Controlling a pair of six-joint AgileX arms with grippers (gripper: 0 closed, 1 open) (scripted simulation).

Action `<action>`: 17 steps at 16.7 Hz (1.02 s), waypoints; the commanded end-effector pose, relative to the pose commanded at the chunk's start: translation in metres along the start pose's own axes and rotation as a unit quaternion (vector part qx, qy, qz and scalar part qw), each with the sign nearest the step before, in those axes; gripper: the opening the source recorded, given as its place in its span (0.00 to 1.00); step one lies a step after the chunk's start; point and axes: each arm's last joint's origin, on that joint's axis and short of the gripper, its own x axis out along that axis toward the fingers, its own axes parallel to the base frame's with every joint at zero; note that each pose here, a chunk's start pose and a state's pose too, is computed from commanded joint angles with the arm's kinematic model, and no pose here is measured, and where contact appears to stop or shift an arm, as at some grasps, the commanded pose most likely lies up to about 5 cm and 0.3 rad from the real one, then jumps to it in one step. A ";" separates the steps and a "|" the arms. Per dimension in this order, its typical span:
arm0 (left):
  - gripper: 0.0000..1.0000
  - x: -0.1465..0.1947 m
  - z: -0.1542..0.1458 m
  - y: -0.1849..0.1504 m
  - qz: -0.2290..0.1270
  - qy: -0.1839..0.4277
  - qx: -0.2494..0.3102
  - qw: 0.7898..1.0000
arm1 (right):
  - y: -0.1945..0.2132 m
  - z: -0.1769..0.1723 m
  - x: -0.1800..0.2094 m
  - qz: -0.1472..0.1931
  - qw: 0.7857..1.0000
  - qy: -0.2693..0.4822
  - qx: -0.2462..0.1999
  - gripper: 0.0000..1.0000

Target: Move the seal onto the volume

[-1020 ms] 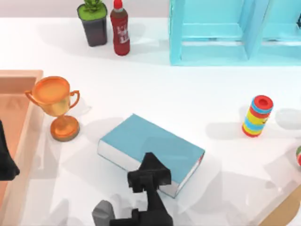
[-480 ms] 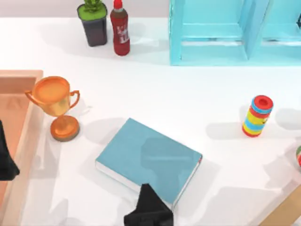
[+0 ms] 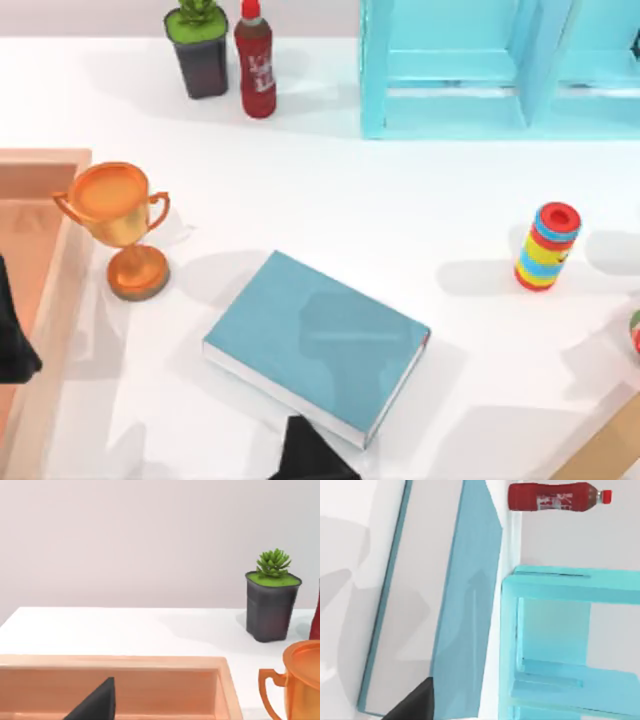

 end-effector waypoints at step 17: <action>1.00 0.000 0.000 0.000 0.000 0.000 0.000 1.000 | -0.095 -0.207 0.101 0.099 0.893 0.196 0.392 1.00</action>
